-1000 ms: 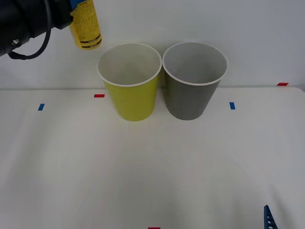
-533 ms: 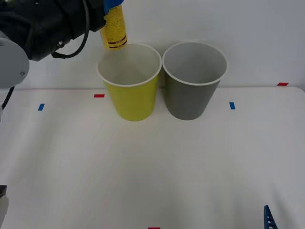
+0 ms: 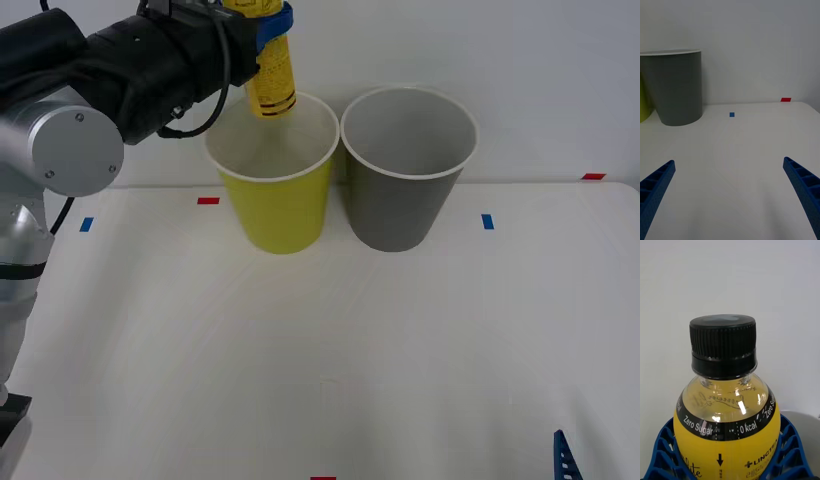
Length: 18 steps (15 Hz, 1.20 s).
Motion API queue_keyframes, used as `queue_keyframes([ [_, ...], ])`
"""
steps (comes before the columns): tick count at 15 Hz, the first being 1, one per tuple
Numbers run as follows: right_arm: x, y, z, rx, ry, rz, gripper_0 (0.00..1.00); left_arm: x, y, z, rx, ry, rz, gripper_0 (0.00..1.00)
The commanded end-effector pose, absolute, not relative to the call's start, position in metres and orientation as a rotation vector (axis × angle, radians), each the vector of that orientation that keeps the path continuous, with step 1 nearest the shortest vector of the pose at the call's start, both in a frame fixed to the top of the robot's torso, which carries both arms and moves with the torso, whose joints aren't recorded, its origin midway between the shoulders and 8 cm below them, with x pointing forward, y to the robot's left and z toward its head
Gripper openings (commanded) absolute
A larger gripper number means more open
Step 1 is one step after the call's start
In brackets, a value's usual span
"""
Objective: Put cans in the gray bin and PET bottles in the light green bin.
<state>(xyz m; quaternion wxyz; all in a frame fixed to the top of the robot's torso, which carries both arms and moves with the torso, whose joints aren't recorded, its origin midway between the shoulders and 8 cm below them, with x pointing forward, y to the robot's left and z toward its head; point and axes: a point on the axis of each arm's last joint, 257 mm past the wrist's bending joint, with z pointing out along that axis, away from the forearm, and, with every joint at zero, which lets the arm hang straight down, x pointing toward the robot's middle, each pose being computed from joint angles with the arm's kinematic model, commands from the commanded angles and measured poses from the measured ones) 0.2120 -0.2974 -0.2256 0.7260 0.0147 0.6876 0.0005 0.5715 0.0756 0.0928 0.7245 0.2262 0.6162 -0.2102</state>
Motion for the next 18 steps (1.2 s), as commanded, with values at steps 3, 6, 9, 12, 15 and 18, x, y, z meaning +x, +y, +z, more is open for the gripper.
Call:
queue_keyframes([
  [3, 0.212, -0.297, -0.226, 0.032, 1.516, 0.001, 1.00, 0.580, 0.072, 0.092, 0.502, 1.353, -0.441, 0.00],
  [6, 0.212, -0.297, -0.226, 0.032, 1.516, 0.001, 1.00, 0.586, 0.067, 0.089, 0.498, 1.322, -0.427, 0.00],
  [9, 0.212, -0.297, -0.226, 0.032, 1.516, 0.001, 1.00, 0.586, 0.067, 0.089, 0.498, 1.320, -0.424, 0.00],
  [12, 0.212, -0.297, -0.226, 0.032, 1.516, 0.001, 1.00, 0.587, 0.068, 0.088, 0.497, 1.322, -0.422, 0.00],
  [15, 0.212, -0.297, -0.226, 0.032, 1.516, 0.001, 1.00, 0.588, 0.070, 0.089, 0.497, 1.321, -0.414, 0.00],
  [18, 0.212, -0.297, -0.226, 0.032, 1.516, 0.001, 1.00, 0.588, 0.072, 0.089, 0.499, 1.321, -0.409, 0.00],
])
